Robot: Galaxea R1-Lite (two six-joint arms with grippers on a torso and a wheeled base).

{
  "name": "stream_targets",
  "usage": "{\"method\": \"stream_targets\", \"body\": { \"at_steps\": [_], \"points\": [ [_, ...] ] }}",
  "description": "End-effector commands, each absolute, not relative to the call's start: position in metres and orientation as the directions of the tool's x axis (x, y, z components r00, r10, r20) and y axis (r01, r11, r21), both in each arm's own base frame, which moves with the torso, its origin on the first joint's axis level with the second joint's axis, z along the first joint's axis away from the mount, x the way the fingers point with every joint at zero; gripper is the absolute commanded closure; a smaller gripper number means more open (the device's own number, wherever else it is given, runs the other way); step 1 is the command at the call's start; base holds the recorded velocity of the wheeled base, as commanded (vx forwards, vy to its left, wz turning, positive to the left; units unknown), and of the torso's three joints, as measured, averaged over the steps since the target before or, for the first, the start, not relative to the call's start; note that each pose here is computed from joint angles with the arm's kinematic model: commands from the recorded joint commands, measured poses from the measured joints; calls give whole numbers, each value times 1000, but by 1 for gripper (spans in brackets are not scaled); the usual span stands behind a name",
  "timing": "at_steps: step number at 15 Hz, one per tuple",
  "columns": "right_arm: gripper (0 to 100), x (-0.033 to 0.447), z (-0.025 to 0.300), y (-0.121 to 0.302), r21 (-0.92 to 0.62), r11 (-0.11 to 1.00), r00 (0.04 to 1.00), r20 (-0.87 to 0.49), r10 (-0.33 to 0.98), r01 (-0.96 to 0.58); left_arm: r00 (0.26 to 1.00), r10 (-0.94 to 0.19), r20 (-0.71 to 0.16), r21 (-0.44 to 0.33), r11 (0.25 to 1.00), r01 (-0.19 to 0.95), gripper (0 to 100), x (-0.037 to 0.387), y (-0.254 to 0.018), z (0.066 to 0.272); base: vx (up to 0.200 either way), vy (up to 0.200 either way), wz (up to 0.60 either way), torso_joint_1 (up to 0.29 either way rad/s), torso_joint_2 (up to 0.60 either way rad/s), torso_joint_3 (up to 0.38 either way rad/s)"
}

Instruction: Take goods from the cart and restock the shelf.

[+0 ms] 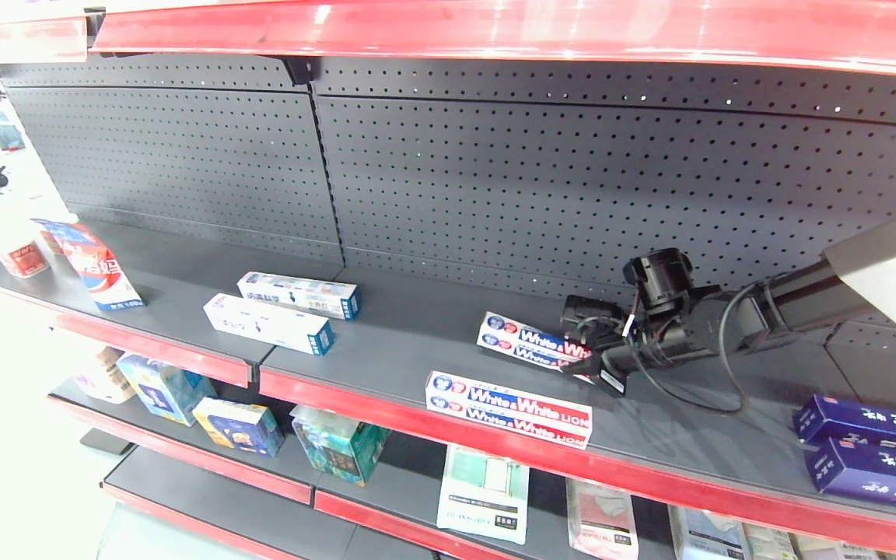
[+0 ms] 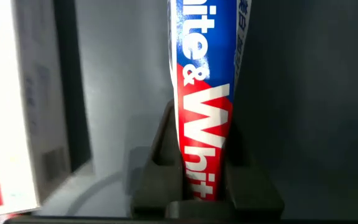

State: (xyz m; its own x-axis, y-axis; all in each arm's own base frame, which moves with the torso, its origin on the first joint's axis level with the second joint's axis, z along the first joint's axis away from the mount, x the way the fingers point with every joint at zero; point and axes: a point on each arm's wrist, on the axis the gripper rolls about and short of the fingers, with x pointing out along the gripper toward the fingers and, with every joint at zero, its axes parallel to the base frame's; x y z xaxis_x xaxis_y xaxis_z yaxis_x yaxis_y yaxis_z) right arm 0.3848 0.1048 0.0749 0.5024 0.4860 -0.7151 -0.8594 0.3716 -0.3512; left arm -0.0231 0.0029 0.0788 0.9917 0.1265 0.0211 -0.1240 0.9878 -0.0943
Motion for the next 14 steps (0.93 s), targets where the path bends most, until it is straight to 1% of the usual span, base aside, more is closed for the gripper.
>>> {"method": "stream_targets", "body": {
  "at_steps": [1, 11, 14],
  "points": [
    [100, 385, 75, 104, -355, 368, 502, -717, 484, -860, 992, 127, 21, -95, 988, -124, 0, -23, 3, 79, 0, 0, 0, 0, 0, 0],
    [100, 383, 70, 112, -405, 290, 497, -732, 466, -867, 992, 127, 21, -95, 988, -124, 0, -23, 3, 79, 0, 0, 0, 0, 0, 0],
    [100, 383, 69, 113, -404, 287, 495, -732, 468, -869, 992, 127, 21, -95, 988, -124, 0, -23, 3, 79, 0, 0, 0, 0, 0, 0]
  ]
}}
